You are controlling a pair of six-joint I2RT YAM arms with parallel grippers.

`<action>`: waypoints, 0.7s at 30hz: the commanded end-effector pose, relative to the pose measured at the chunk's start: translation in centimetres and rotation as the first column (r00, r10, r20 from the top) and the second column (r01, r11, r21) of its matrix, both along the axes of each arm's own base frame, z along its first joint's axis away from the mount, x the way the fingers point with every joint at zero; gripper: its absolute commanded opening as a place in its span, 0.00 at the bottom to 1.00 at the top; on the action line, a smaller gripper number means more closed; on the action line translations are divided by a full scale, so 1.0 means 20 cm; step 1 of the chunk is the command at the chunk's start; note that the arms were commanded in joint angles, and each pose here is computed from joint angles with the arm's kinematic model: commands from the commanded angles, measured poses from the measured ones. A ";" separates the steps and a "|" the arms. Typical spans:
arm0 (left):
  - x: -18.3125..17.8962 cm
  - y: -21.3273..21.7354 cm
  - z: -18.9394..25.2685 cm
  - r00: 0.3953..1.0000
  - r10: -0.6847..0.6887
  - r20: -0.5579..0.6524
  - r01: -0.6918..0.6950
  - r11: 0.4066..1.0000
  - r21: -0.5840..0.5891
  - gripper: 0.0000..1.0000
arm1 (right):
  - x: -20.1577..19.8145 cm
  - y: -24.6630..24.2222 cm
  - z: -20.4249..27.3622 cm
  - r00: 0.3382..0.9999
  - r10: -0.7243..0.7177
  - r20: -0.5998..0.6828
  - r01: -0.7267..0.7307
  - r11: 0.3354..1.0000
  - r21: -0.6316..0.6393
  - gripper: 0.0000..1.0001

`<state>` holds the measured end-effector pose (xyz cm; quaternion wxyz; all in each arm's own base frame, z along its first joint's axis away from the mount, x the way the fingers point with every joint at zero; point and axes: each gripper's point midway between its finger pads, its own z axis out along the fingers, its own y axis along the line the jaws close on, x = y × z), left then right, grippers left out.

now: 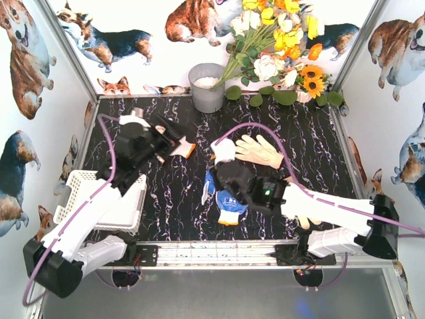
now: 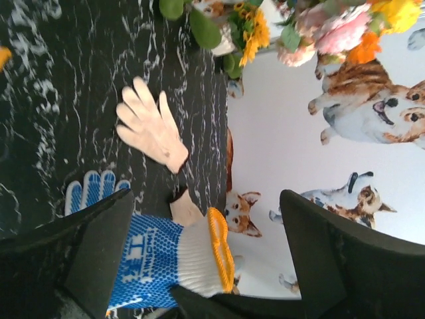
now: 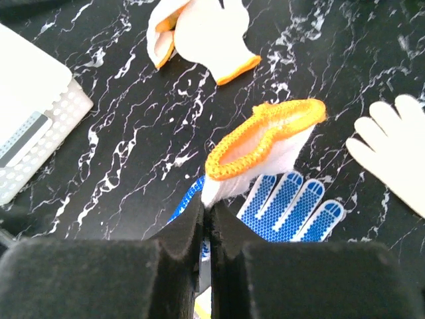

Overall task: Put the gloves into the storage basket
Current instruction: Pick up the glove from the center of the board.

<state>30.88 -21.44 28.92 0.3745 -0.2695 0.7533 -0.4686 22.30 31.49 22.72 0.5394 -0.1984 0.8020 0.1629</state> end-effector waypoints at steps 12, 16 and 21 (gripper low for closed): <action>-0.34 0.03 0.20 0.637 -0.656 0.404 0.343 0.711 0.613 0.96 | -0.16 -0.12 0.25 0.814 0.499 -0.297 -0.351 0.830 0.433 0.00; -0.47 -0.02 0.23 0.466 -0.756 0.460 0.402 0.644 0.651 0.97 | -0.28 -0.13 0.34 0.730 0.612 -0.303 -0.432 0.758 0.488 0.00; -0.57 -0.07 0.27 0.308 -0.783 0.541 0.418 0.622 0.662 0.99 | -0.43 -0.13 0.42 0.630 0.716 -0.301 -0.492 0.668 0.558 0.00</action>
